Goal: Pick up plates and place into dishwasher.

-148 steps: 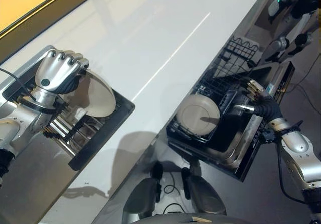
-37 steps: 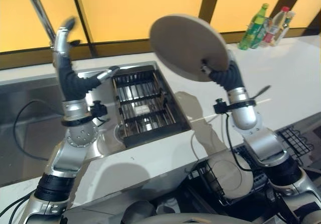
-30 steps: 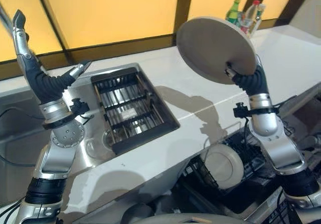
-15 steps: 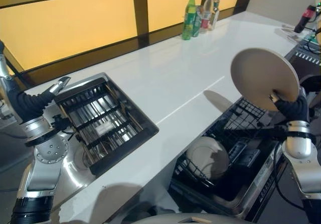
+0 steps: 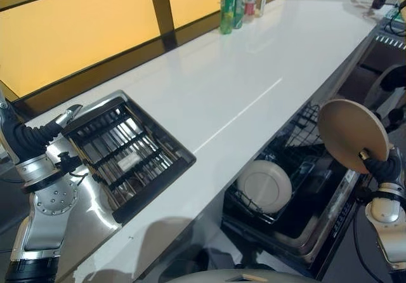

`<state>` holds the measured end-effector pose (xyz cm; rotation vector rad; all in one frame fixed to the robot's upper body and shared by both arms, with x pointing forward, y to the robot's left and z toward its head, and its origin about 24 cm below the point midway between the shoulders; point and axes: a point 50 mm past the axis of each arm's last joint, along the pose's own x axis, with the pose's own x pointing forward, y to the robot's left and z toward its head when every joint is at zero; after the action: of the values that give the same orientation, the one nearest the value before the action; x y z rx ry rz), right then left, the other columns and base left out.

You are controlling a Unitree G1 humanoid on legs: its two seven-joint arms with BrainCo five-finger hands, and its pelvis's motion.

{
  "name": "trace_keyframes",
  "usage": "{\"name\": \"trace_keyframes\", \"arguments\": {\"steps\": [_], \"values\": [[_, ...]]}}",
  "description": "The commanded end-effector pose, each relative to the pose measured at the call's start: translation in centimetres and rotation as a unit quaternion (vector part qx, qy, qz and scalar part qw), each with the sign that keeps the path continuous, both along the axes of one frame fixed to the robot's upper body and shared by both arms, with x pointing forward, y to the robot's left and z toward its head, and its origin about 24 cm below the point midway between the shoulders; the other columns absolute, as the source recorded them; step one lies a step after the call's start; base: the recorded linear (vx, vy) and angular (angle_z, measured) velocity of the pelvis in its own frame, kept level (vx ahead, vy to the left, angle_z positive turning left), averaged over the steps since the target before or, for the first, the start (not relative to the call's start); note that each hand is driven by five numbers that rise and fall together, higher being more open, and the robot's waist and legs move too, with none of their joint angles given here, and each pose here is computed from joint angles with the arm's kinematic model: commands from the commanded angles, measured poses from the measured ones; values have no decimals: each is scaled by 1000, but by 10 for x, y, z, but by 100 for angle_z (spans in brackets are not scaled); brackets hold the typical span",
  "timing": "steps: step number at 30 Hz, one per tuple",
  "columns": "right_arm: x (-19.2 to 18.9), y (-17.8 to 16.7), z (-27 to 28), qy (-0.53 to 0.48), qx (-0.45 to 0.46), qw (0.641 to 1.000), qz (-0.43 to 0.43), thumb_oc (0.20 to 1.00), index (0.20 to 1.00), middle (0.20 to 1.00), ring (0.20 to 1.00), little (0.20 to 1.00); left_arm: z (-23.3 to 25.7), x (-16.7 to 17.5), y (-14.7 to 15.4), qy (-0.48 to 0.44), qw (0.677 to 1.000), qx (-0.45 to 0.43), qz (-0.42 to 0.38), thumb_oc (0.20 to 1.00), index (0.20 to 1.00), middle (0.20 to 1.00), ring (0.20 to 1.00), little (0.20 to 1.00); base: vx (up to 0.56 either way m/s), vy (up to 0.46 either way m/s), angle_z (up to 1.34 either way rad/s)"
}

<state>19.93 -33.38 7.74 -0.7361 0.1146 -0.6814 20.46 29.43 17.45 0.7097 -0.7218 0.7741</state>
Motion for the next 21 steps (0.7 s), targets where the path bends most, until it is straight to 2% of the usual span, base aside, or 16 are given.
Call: {"name": "trace_keyframes", "arguments": {"steps": [1, 6, 11, 16, 21], "values": [[21, 1, 35, -50, -78, 995, 19, 200, 200, 200, 200, 200, 9, -4, 6, -8, 999, 32, 9, 1000, 1000, 1000, 1000, 1000, 196, 71, -1], [17, 5, 1, 12, -68, 997, 30, 200, 200, 200, 200, 200, 8, -14, 11, 9, 999, 47, 0, 1000, 1000, 1000, 1000, 1000, 182, 34, -2], [34, 19, -12, 14, -62, 997, 36, 200, 200, 200, 200, 200, 12, -13, 13, 2, 998, 58, -10, 1000, 1000, 1000, 1000, 1000, -43, -66, -21], [57, 28, -15, 13, -72, 997, 36, 200, 200, 200, 200, 200, 20, 0, 8, -21, 998, 66, -11, 1000, 1000, 1000, 1000, 1000, -67, -173, 1], [64, 40, -27, 29, -75, 996, 43, 200, 200, 200, 200, 200, 33, 0, 17, -31, 996, 83, 30, 1000, 1000, 1000, 1000, 1000, 45, -277, -2]]}}
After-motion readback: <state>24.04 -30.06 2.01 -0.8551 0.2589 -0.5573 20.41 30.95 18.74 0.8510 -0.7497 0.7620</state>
